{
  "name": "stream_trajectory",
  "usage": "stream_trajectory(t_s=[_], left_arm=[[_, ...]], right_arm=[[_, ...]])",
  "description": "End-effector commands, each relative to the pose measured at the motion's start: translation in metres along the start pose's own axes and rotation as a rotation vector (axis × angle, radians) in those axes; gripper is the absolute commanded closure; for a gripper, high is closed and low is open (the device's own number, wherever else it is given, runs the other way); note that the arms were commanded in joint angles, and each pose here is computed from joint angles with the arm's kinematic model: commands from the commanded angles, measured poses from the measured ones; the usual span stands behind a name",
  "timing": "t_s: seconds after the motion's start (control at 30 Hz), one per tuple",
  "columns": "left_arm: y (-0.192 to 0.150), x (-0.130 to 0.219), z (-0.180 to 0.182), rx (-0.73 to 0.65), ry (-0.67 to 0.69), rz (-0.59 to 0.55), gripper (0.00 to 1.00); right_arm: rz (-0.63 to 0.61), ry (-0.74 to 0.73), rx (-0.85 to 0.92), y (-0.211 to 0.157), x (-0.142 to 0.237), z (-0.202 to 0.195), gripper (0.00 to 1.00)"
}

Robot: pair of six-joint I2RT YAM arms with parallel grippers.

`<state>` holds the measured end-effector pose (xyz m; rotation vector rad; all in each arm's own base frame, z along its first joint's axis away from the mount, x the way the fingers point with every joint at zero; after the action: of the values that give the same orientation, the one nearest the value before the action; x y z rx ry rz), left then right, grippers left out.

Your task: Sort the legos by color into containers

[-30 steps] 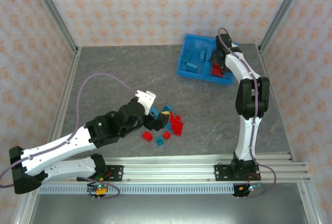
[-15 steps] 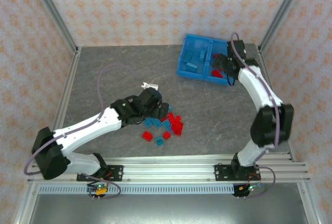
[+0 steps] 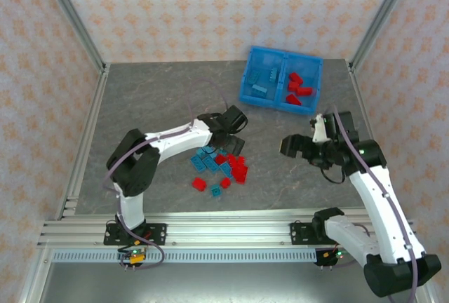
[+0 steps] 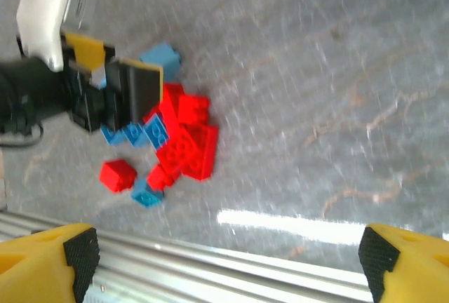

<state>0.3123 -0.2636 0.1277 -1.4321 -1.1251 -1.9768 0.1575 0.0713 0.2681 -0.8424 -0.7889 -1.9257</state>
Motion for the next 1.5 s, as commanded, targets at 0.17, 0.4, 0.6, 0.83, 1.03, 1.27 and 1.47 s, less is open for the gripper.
stream_trajectory(t_s=[0.17,0.4,0.6,0.83,1.03,1.27,1.47], left_arm=[[0.006,-0.029,-0.009,-0.066,-0.061,0.071,0.36],[-0.007,-0.037,-0.006,-0.057,-0.031,0.112,0.61],[-0.016,-0.036,-0.001,-0.040,0.011,0.120,0.66],[0.044,0.039,0.000,0.058,-0.073,-0.194,0.71],[0.126,0.080,0.014,0.088,0.031,-0.453,0.71],[0.212,0.044,0.042,0.181,0.110,-0.590,0.71],[0.256,0.006,0.056,0.263,0.066,-0.697,0.69]], right_arm=[[0.102,0.027,-0.065,-0.020,-0.005,-0.007,0.04],[0.082,0.042,-0.065,-0.016,-0.002,-0.002,0.04],[0.084,0.071,-0.065,-0.012,0.000,0.005,0.04],[0.064,0.159,-0.054,-0.007,0.015,0.024,0.04],[-0.010,0.190,-0.062,0.001,0.023,0.031,0.05],[-0.044,0.142,-0.070,0.002,0.026,0.026,0.04],[-0.060,0.124,-0.061,-0.003,0.031,0.021,0.04]])
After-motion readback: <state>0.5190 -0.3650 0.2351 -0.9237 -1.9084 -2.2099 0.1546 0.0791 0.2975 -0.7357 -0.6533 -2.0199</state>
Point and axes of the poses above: each hand's point on the last joint's axis, 136 mm out from that joint toward the fingers, its own x axis back along the fingers, its own z axis along the line the jaws close on, y = z × x, the point moved 7 cm from there along x, back along the fingers, and after that the axes turned 13 degrees about -x, right-handed, at the moved point
